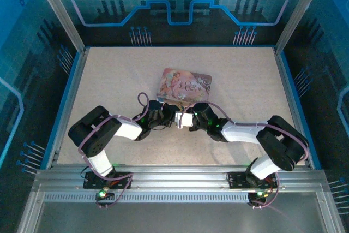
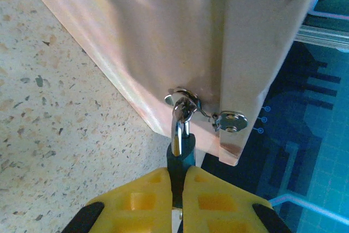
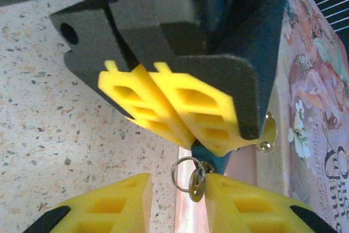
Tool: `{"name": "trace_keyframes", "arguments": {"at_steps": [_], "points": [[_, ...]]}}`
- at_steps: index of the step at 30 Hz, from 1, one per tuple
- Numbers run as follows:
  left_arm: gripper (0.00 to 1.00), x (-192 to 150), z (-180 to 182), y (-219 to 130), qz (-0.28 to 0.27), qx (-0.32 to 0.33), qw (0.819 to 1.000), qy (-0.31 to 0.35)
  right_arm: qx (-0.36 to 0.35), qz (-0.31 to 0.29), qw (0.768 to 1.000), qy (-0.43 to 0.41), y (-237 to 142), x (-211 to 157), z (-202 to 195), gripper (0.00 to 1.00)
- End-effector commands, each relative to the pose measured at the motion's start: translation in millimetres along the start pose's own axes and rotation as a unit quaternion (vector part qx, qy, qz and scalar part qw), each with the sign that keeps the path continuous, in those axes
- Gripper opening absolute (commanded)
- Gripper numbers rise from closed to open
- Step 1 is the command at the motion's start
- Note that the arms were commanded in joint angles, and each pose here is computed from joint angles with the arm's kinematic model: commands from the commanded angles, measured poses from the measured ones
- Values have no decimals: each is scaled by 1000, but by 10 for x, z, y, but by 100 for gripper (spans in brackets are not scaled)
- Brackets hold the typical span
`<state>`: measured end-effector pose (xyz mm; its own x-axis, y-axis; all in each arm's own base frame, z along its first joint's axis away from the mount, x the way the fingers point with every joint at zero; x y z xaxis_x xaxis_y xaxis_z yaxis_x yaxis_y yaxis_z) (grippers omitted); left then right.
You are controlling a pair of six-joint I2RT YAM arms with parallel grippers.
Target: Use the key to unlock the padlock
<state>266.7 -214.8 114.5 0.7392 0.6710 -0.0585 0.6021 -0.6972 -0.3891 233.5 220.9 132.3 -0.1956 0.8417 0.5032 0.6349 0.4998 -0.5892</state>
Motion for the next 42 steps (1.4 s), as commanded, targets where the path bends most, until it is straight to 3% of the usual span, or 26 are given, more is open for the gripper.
{"name": "trace_keyframes", "arguments": {"at_steps": [1, 11, 18, 32, 42], "points": [[10, 8, -232, 17, -8, -54, 999, 3, -28, -7, 1000, 9, 37, 44, -123, 30], [10, 6, -220, 33, -5, -54, 999, -1, -37, -1, 999, 19, 77, 44, -154, 18], [10, 9, -208, 44, -5, -54, 999, -5, -54, 11, 997, 51, 41, 72, -232, 0], [10, 11, -212, 53, -6, -54, 999, -6, -68, 62, 966, 240, -48, 221, -319, 0], [10, 11, -158, 60, -6, -45, 999, -4, -40, 24, 937, 347, 52, 195, -86, 0]]}}
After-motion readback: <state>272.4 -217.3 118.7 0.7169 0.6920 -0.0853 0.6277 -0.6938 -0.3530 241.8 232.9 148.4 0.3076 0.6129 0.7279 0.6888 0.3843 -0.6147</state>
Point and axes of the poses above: each hand's point on the last joint's axis, 136 mm out from that joint toward the fingers, its own y axis out along the fingers, its own z axis along the line the jaws close on, x = y × z, the point moved 10 cm from there along -y, back along the fingers, and after that the axes turned 4 degrees about y, right-handed, at the moved point
